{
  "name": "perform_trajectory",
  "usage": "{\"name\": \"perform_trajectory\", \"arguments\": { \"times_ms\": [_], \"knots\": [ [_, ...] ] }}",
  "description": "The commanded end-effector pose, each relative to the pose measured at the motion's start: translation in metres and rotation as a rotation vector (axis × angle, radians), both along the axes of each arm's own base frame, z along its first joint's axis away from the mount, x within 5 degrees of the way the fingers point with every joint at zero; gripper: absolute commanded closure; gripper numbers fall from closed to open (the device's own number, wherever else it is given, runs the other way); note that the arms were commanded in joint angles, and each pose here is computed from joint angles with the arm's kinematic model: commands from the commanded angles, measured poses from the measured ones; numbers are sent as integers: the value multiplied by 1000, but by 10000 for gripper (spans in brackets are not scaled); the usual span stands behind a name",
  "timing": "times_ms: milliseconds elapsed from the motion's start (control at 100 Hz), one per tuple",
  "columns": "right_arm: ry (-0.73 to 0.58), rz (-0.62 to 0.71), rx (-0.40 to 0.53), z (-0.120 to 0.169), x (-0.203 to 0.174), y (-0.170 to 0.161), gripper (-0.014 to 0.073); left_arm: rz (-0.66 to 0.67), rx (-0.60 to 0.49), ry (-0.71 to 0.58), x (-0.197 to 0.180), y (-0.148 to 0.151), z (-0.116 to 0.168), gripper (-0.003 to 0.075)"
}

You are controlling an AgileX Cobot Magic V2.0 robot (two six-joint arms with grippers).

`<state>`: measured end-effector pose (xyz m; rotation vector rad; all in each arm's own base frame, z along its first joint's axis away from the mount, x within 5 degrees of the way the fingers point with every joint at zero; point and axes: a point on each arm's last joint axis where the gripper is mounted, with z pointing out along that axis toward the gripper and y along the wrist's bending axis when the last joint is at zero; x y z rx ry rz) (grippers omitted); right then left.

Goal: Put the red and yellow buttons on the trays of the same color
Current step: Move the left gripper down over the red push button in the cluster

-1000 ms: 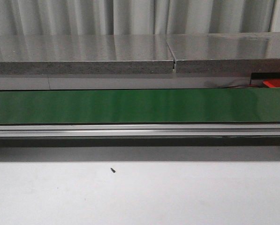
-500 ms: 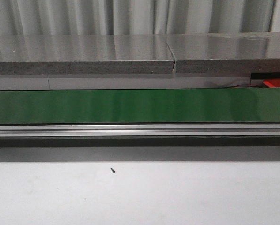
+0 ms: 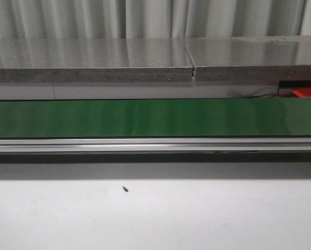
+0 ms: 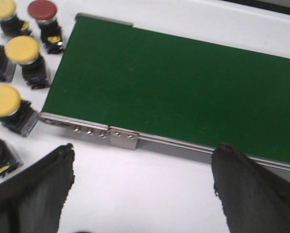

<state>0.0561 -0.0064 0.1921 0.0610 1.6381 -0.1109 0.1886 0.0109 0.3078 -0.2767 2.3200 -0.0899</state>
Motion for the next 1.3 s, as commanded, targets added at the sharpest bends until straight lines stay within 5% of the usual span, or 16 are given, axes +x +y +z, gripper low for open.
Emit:
{"name": "perform_trajectory", "arguments": {
  "times_ms": [0,560,1290],
  "knots": [
    [-90,-2,-25,8,-1,0,664,69,-31,-29,5,10,18,155],
    [-90,-2,-25,8,-1,0,664,452,-126,234,0,90,-1,155],
    [-90,-2,-25,8,-1,0,664,477,-231,488,76,141,-65,155]
  ]
}}
